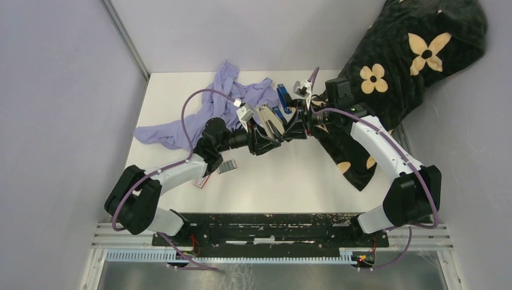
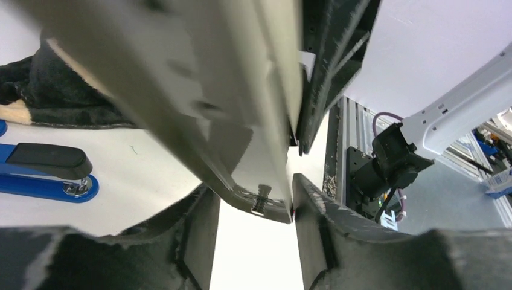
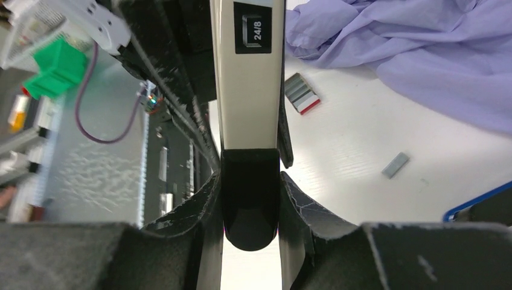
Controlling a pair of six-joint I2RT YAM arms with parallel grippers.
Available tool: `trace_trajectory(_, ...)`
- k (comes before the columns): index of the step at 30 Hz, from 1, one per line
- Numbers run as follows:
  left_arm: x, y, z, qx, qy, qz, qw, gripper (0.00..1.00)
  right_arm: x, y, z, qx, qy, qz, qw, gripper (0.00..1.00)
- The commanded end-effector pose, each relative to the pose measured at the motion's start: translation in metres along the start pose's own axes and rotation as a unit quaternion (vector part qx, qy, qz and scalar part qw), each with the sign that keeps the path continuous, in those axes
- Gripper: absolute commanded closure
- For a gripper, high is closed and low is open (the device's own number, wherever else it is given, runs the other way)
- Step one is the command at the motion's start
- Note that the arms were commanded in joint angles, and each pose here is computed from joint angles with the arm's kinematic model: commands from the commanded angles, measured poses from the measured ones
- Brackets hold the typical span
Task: Unload the staples from the stapler
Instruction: Place the stapler at the center of the board.
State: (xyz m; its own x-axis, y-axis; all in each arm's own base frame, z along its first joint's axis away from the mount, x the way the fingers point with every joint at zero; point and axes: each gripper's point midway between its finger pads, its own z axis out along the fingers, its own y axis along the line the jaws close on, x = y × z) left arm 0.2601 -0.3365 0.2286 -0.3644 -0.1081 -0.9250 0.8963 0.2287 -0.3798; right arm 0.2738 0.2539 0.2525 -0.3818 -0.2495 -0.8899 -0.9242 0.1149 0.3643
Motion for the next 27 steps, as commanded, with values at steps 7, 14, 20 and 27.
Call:
trace_trajectory(7, -0.028, -0.023, -0.023, -0.016, -0.062, 0.098, 0.993, 0.13, -0.034, 0.02, -0.011, -0.015, -0.047, 0.021, 0.999, 0.99)
trace_trajectory(14, -0.034, -0.008, -0.056, -0.122, -0.066, 0.122, 0.983, 0.04, -0.025, 0.018, -0.023, 0.002, -0.052, 0.036, 0.998, 0.99)
trace_trajectory(20, -0.04, 0.006, -0.092, -0.223, -0.061, 0.131, 0.964, 0.01, -0.006, 0.015, -0.036, 0.029, -0.031, 0.031, 0.999, 0.99)
trace_trajectory(27, -0.053, 0.005, -0.108, -0.259, -0.09, 0.112, 0.955, 0.01, 0.019, 0.013, -0.051, 0.065, 0.008, 0.019, 0.998, 0.99)
